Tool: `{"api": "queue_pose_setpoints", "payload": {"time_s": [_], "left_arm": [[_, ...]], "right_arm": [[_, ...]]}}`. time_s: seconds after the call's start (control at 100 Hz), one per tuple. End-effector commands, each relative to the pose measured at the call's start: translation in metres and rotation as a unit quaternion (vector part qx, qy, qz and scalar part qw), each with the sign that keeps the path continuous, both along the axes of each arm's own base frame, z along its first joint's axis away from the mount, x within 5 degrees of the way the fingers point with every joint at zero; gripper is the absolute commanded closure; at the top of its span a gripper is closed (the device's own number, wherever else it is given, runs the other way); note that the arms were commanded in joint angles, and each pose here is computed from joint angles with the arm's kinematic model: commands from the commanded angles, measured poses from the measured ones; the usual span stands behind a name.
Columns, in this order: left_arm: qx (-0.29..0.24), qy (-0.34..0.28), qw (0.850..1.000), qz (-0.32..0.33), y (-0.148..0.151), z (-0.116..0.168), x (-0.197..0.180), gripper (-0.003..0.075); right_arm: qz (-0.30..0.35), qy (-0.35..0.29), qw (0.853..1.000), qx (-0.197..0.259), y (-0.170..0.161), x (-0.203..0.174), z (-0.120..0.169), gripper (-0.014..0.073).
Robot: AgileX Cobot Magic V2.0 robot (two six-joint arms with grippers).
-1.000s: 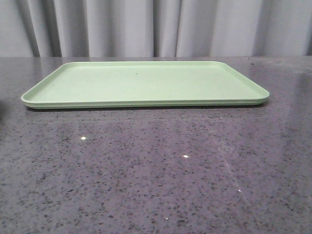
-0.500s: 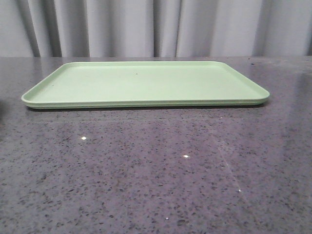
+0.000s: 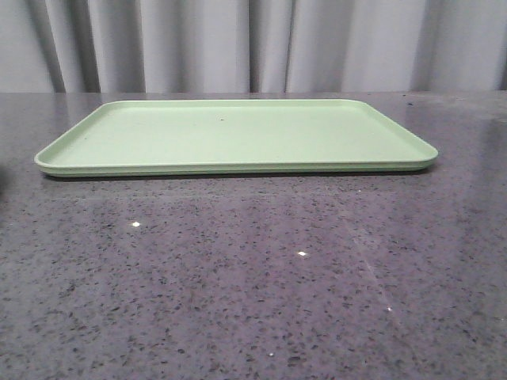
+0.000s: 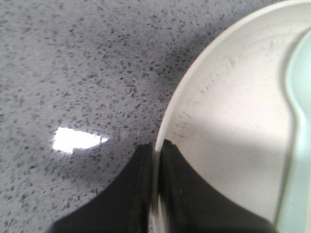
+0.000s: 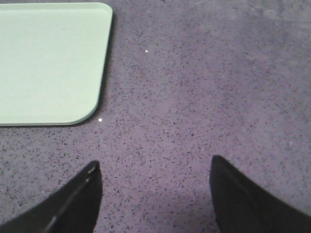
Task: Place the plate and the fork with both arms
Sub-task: 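Carry the plate with the left gripper over the green tray, then lower the plate onto the tray and open the left gripper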
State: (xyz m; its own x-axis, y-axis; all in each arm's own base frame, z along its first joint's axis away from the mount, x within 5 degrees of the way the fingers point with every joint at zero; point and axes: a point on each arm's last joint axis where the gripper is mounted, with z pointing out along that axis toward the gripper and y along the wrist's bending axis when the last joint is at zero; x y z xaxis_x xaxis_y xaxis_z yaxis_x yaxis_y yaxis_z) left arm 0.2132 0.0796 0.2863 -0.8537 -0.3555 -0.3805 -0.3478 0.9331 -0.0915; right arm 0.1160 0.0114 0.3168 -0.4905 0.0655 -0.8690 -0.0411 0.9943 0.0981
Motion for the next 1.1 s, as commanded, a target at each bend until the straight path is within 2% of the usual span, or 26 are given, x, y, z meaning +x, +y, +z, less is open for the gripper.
{"api": "queue_pose_setpoints", "payload": {"time_s": [0.0, 0.19, 0.54, 0.77, 1.09], "left_arm": [[0.009, -0.051, 0.999, 0.004, 0.000, 0.021, -0.006, 0.0741], [0.013, -0.092, 0.996, 0.002, -0.003, 0.050, -0.012, 0.0741], [-0.041, -0.202, 0.978, -0.017, -0.016, 0.101, -0.001, 0.0741], [-0.115, -0.225, 0.965, -0.062, -0.038, 0.103, 0.036, 0.0741], [-0.190, -0.231, 0.946, -0.128, -0.110, 0.087, 0.100, 0.0741]], "right_arm": [[0.000, -0.046, 0.999, 0.000, 0.000, 0.004, 0.016, 0.0109], [0.000, -0.046, 0.999, 0.000, 0.000, 0.004, 0.016, 0.0109], [0.000, -0.046, 0.999, 0.000, 0.000, 0.004, 0.016, 0.0109], [0.000, -0.046, 0.999, 0.000, 0.000, 0.004, 0.016, 0.0109], [0.000, -0.046, 0.999, 0.001, 0.000, 0.004, 0.016, 0.0109]]}}
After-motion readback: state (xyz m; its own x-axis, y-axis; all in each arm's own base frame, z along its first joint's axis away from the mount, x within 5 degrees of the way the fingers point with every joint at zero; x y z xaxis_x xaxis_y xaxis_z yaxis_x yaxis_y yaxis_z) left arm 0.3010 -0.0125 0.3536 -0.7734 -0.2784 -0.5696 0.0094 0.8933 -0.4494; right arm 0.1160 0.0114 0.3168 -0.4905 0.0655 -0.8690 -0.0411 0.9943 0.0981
